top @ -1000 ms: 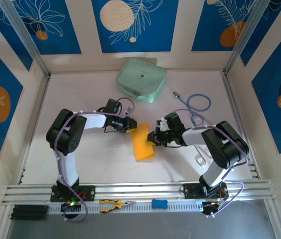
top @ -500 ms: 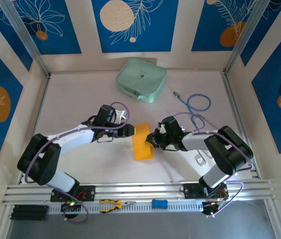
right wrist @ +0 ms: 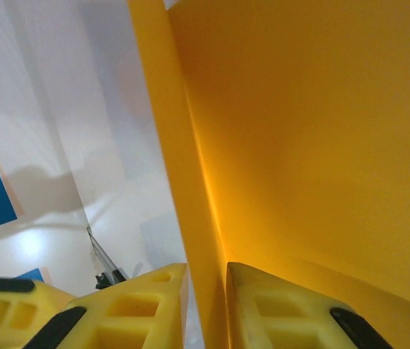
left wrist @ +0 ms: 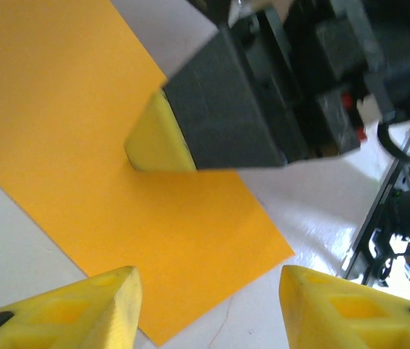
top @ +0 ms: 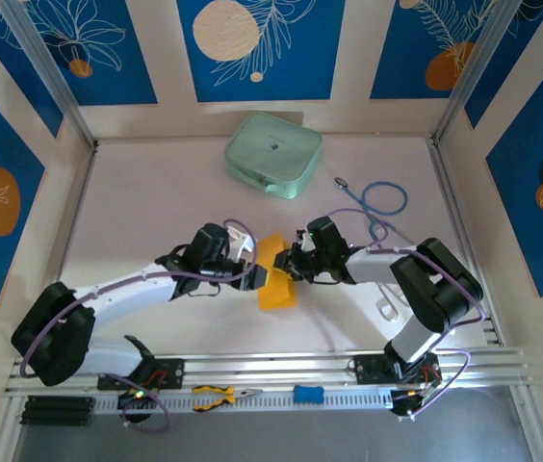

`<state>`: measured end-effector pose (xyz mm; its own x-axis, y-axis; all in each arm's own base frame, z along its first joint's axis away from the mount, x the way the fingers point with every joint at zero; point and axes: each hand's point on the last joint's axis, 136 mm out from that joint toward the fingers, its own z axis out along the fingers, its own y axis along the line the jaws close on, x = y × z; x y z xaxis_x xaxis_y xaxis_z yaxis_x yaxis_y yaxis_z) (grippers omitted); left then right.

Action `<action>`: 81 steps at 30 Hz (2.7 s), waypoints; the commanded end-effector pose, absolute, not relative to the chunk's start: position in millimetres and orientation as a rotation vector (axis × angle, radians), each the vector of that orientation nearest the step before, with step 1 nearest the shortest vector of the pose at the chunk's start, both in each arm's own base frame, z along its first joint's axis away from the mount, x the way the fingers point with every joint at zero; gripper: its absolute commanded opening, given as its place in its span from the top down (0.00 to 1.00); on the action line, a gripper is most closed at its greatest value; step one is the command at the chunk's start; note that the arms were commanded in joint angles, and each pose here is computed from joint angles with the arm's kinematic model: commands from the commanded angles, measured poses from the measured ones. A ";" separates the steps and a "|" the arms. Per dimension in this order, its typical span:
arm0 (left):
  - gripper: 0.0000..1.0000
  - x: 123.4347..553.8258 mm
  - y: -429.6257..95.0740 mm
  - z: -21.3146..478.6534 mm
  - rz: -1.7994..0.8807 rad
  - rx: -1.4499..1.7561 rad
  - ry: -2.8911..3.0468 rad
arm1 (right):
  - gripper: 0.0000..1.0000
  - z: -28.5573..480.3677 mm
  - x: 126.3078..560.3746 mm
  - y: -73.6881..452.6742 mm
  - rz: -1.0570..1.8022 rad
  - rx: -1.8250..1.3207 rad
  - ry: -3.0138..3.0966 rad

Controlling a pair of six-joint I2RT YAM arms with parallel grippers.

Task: Fold a paper plane with a square sheet of paper (pick it up from the middle)
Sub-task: Fold the triangle a second time at the center of the table.

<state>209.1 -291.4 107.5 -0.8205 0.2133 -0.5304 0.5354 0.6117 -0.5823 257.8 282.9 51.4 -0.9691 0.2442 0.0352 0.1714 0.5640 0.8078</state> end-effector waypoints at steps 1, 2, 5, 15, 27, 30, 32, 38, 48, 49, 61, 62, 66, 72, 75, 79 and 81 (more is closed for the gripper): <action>0.45 208.2 -296.2 108.4 -1.022 0.629 2.377 | 0.78 52.2 255.1 274.7 1.388 0.323 2.747; 0.45 205.9 -298.8 108.7 -1.015 0.643 2.372 | 0.78 52.5 255.5 273.4 1.398 0.321 2.743; 0.44 197.5 -305.5 104.9 -0.931 0.729 2.371 | 0.84 54.9 257.4 273.3 1.435 0.310 2.728; 0.31 179.0 -332.2 89.8 -0.563 1.014 2.299 | 0.93 47.4 262.8 269.1 1.410 0.387 2.733; 0.24 170.0 -354.9 72.1 -0.278 1.169 2.223 | 0.92 47.7 263.0 270.2 1.424 0.407 2.733; 0.23 175.5 -350.1 68.4 -0.188 1.153 2.232 | 0.92 47.2 262.9 270.4 1.422 0.409 2.736; 0.25 178.6 -346.5 63.7 -0.139 1.146 2.247 | 0.92 47.1 262.7 270.7 1.421 0.408 2.736; 0.45 175.8 -347.3 66.5 -0.168 1.139 2.246 | 0.92 46.1 262.1 269.3 1.410 0.415 2.742; 0.89 169.0 -349.3 73.6 -0.270 1.104 2.256 | 0.83 48.6 260.6 263.8 1.383 0.411 2.741; 0.93 168.3 -349.5 73.9 -0.282 1.099 2.261 | 0.81 49.0 260.3 261.6 1.370 0.416 2.743; 1.00 166.0 -359.9 86.6 -0.841 0.923 2.371 | 0.56 62.9 237.4 201.8 1.076 0.543 2.707; 1.00 167.3 -359.6 86.4 -0.879 0.897 2.380 | 0.57 64.2 233.1 198.3 1.066 0.552 2.703; 1.00 175.6 -354.3 85.1 -0.989 0.794 2.406 | 0.69 63.3 213.6 197.1 1.077 0.555 2.690; 1.00 181.2 -348.2 82.4 -1.054 0.723 2.420 | 0.91 54.4 190.2 220.5 1.158 0.493 2.710; 0.99 182.1 -347.1 81.2 -1.056 0.713 2.425 | 0.95 53.9 188.2 235.1 1.194 0.448 2.717; 0.95 181.6 -346.8 79.2 -1.054 0.719 2.435 | 0.97 55.9 189.9 251.8 1.254 0.383 2.720; 0.94 181.7 -346.1 78.2 -1.049 0.723 2.439 | 0.97 57.0 193.4 255.3 1.263 0.376 2.704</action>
<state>181.7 -344.9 70.5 -0.7882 0.3176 -0.5272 0.5959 0.6081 -0.5245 182.3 239.6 39.9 -0.9580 0.2867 0.0104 0.2069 0.6653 0.7173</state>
